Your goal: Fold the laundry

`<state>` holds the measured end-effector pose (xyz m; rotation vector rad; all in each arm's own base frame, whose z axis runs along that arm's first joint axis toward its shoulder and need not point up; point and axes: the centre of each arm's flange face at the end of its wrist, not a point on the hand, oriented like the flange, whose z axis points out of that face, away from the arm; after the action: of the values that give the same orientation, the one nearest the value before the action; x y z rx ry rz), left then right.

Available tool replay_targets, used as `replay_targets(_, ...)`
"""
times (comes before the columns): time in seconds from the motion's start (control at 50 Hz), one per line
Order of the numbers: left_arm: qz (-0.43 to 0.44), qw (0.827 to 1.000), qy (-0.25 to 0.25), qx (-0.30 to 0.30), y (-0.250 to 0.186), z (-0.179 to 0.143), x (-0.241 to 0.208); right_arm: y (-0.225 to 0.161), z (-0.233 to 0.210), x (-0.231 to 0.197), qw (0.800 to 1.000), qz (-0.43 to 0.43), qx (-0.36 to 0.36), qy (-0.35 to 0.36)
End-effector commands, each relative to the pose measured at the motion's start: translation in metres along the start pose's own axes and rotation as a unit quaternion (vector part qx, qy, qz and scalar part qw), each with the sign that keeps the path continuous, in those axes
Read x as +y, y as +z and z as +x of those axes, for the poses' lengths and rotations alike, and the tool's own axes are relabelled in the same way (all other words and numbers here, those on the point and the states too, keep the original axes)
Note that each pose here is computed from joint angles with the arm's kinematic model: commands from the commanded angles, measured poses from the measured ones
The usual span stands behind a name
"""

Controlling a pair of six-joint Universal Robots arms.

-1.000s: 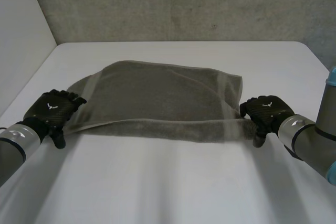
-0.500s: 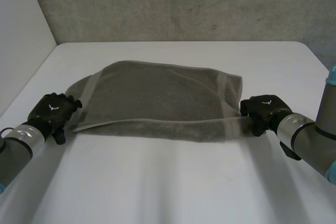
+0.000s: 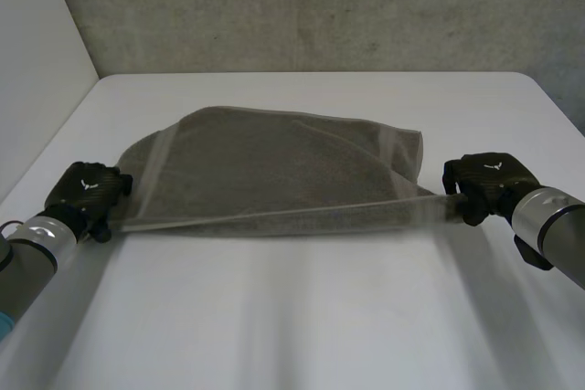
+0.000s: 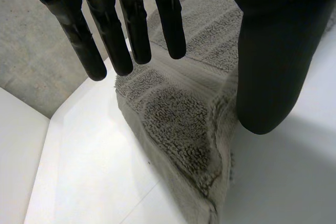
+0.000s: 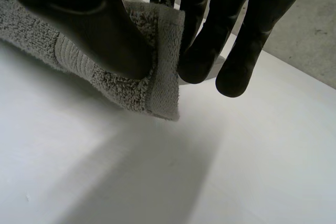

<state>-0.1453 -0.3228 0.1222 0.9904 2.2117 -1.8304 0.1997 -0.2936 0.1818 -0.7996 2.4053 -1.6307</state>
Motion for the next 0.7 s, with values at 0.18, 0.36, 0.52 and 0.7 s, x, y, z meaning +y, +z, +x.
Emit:
replay_targets(0.18, -0.004, 1.000, 0.004, 0.003, -0.001, 0.002, 0.003, 0.003, 0.004, 0.001, 1.000, 0.004, 0.006, 0.000)
replay_targets(0.36, -0.005, 1.000, 0.003, -0.004, 0.000, -0.003, 0.004, 0.005, 0.011, 0.000, 1.000, 0.006, 0.014, 0.002)
replay_targets(0.52, -0.008, 1.000, 0.002, -0.007, -0.001, -0.005, 0.005, 0.005, 0.017, -0.005, 1.000, 0.014, 0.021, -0.009)
replay_targets(0.7, 0.002, 0.999, 0.003, -0.036, -0.021, -0.024, -0.009, -0.017, 0.021, -0.022, 0.995, 0.005, 0.023, -0.100)
